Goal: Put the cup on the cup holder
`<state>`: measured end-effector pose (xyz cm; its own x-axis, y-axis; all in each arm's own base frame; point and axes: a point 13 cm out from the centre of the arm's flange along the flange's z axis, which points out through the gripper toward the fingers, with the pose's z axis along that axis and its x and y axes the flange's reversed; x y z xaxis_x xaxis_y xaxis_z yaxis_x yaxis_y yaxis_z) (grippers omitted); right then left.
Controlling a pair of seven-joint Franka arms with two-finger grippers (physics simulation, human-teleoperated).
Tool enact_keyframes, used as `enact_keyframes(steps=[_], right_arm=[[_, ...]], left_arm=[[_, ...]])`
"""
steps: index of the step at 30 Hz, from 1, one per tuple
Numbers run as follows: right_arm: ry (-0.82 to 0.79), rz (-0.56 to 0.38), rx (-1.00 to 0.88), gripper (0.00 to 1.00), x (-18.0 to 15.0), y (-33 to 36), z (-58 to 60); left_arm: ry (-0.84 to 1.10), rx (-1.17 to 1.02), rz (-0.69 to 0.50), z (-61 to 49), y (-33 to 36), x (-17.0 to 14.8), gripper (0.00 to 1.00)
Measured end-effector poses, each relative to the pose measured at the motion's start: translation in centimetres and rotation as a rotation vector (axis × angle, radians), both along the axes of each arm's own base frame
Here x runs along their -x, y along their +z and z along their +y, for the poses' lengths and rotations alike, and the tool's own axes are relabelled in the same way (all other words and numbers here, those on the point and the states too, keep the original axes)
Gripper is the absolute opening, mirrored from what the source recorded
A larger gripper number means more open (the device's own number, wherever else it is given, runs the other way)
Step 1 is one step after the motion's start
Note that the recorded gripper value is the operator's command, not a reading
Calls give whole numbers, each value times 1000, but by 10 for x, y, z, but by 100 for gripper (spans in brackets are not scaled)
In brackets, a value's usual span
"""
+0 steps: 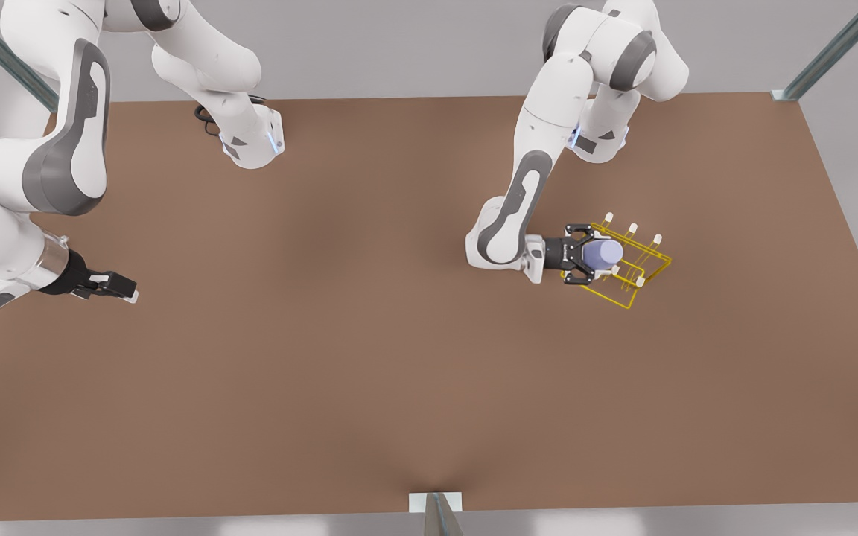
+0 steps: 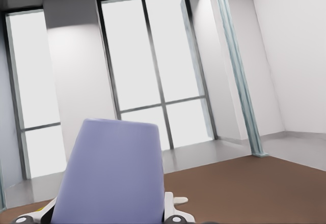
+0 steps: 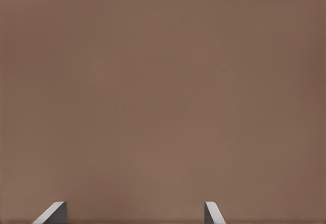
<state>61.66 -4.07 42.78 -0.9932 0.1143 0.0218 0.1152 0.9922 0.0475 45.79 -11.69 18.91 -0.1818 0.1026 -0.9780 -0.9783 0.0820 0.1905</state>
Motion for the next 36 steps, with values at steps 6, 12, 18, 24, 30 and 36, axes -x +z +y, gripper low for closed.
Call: enact_keyframes(steps=[6,12,18,24,30,36], right_arm=[[-2,0,-3,100,-1,-1,-1],[-4,0,-3,100,-1,-2,-2],[-4,-13,-2,100,-4,4,-1],[-4,-16,0,100,-5,5,-2],[-4,-16,2,100,-5,5,-2],[-4,-15,3,100,-5,5,-2]], left_arm=[[-8,-3,-4,2,-3,1,100],[-9,2,-14,2,-4,1,100],[-11,-4,4,-1,-6,8,100],[-12,-10,38,-1,-9,11,100],[-21,-5,67,-4,-10,11,100],[-62,27,38,-18,-12,5,100]])
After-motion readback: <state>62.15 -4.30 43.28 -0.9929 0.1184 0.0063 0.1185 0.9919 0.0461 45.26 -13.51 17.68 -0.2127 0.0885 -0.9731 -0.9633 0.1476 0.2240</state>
